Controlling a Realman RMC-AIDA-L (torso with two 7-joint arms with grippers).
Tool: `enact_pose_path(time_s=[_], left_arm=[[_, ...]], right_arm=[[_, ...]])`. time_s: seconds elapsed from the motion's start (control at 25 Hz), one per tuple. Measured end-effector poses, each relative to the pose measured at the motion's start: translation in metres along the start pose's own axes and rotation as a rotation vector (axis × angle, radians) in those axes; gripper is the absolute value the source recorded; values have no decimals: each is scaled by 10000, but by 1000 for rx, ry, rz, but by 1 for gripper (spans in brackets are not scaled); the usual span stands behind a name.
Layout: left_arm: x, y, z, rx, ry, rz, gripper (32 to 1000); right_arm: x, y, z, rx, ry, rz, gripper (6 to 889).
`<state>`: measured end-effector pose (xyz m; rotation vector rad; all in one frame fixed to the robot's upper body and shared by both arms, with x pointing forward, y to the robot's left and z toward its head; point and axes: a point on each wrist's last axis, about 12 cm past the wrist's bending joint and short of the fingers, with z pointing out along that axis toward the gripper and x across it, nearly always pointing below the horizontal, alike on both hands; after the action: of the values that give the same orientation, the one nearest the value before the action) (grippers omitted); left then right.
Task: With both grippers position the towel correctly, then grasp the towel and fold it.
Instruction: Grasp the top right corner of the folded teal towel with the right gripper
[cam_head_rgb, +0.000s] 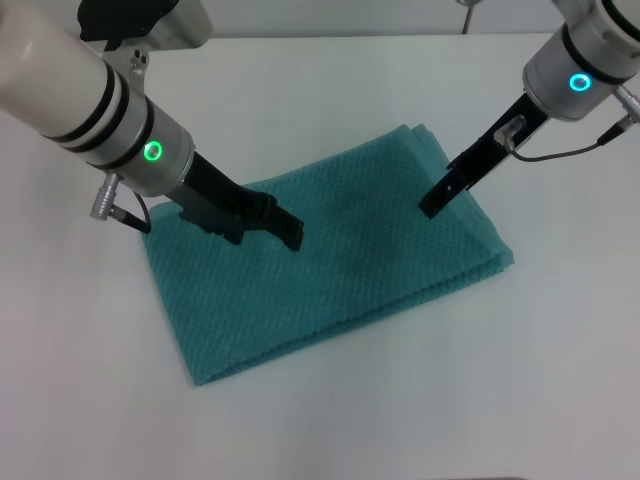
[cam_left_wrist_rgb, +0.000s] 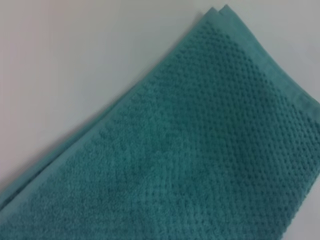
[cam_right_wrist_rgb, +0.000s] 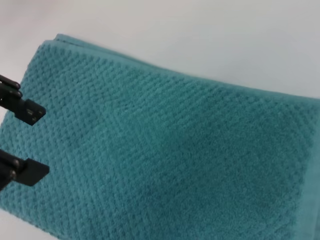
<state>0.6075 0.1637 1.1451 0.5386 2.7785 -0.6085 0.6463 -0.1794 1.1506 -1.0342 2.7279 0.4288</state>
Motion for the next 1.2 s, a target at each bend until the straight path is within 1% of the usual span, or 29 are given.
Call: enact_pose_path(time_s=[0.2,0.32,0.56,0.68,0.84,1.0,1.12,1.2], left_arm=[[1,31,26,-15,2,-28,859],[-21,35,23,-35,0,-31,860],[-24,23,30,-40,4,-23,859],[-25,21,30,-38,4,-23,859],[-25,21,29,-37,4,-24,859],[-26,18,29,-35,4,-24,859],[-31,14,28,-34,2,-22,859],[-38,10,27,-34,-2,-21,859]], right_arm=[[-14,-18,6,13,-16,36,859],[-10,-28,23,18,-20,58,856],[-2,-39,40,20,-20,64,854],[24,-57,46,20,-17,71,854],[98,-97,96,20,-1,91,854],[196,-198,148,42,5,123,854],[255,-256,185,55,4,150,855],[322,-288,227,59,5,168,855]])
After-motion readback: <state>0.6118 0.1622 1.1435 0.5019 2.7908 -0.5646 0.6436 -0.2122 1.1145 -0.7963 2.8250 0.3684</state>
